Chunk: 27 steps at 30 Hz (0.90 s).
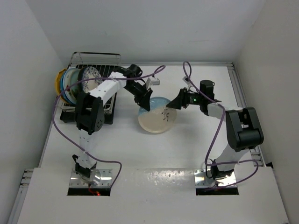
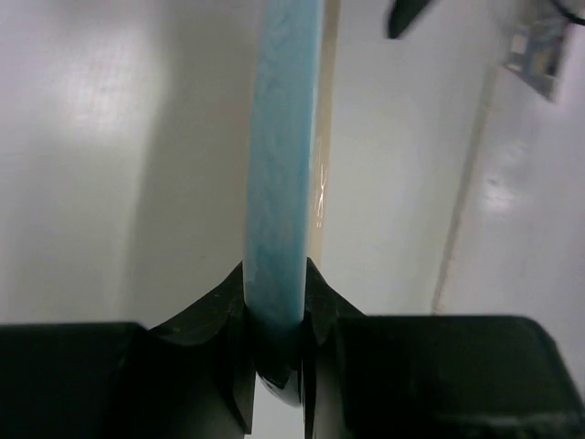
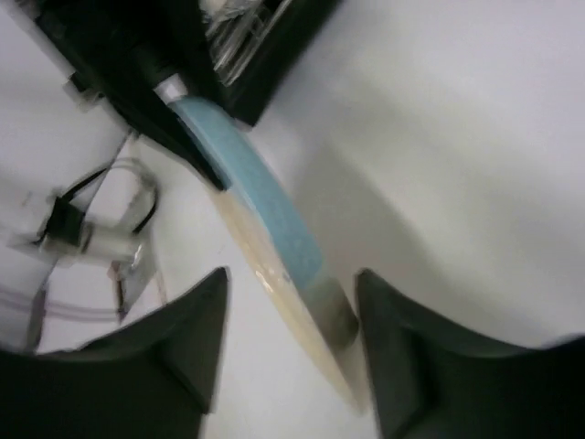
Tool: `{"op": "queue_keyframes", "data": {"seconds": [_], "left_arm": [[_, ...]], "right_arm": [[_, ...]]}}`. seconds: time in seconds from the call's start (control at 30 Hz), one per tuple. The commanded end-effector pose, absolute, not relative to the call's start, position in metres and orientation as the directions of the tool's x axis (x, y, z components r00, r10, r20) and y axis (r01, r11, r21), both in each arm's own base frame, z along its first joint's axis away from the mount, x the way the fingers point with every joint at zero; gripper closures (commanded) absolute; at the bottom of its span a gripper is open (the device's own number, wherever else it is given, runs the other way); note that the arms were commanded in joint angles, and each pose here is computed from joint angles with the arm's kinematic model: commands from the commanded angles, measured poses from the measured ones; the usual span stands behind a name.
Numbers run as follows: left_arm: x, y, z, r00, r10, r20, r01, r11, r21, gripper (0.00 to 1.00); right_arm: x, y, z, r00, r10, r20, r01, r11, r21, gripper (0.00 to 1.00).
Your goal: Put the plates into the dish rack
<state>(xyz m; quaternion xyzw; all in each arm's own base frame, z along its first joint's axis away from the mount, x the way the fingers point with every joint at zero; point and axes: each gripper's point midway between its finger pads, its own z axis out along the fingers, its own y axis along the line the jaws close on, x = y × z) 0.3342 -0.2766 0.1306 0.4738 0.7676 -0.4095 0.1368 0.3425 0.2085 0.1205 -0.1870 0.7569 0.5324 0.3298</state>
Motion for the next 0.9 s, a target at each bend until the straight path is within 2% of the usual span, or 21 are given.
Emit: {"op": "queue_keyframes", "data": {"seconds": [0.0,0.07,0.1,0.17,0.23,0.33,0.53,0.63,0.77,0.87], "left_arm": [[0.390,-0.266,0.192,-0.469,0.529,-0.708,0.861,0.452,-0.233,1.00],[0.412,-0.252,0.209,-0.492,0.505,-0.709,0.803,0.578,-0.145,1.00],[0.419,-0.247,0.213,-0.504,0.496,-0.707,0.775,0.621,-0.117,1.00],[0.433,-0.230,0.232,-0.508,0.472,-0.720,0.715,0.697,-0.047,1.00],[0.438,-0.225,0.249,-0.493,0.458,-0.740,0.689,0.724,-0.011,1.00],[0.452,-0.190,0.304,-0.443,0.388,-0.808,0.589,0.806,0.064,1.00],[0.454,-0.115,0.382,-0.369,0.258,-0.893,0.378,0.919,0.110,1.00],[0.452,-0.064,0.421,-0.313,0.203,-0.928,0.229,0.964,0.134,1.00],[0.446,-0.022,0.425,-0.326,0.181,-0.928,0.110,0.982,0.153,1.00],[0.446,-0.002,0.401,-0.389,0.166,-0.906,0.078,0.986,0.147,1.00]], "right_arm": [[0.379,0.175,0.128,-0.625,0.059,-0.779,-0.574,0.641,0.509,0.35],[0.386,0.156,0.126,-0.605,0.092,-0.791,-0.487,0.744,0.458,0.25],[0.396,0.143,0.124,-0.582,0.111,-0.806,-0.424,0.804,0.417,0.13],[0.400,0.122,0.129,-0.542,0.174,-0.822,-0.305,0.871,0.385,0.00],[0.406,0.102,0.135,-0.495,0.215,-0.842,-0.194,0.917,0.348,0.00],[0.398,0.094,0.137,-0.507,0.223,-0.833,-0.118,0.939,0.324,0.00],[0.383,0.103,0.144,-0.511,0.112,-0.852,-0.120,0.972,0.200,0.00],[0.374,0.115,0.144,-0.511,0.114,-0.852,-0.133,0.969,0.210,0.00],[0.365,0.120,0.133,-0.526,0.122,-0.841,-0.126,0.967,0.220,0.00],[0.360,0.122,0.125,-0.546,0.117,-0.830,-0.125,0.968,0.218,0.00]]}}
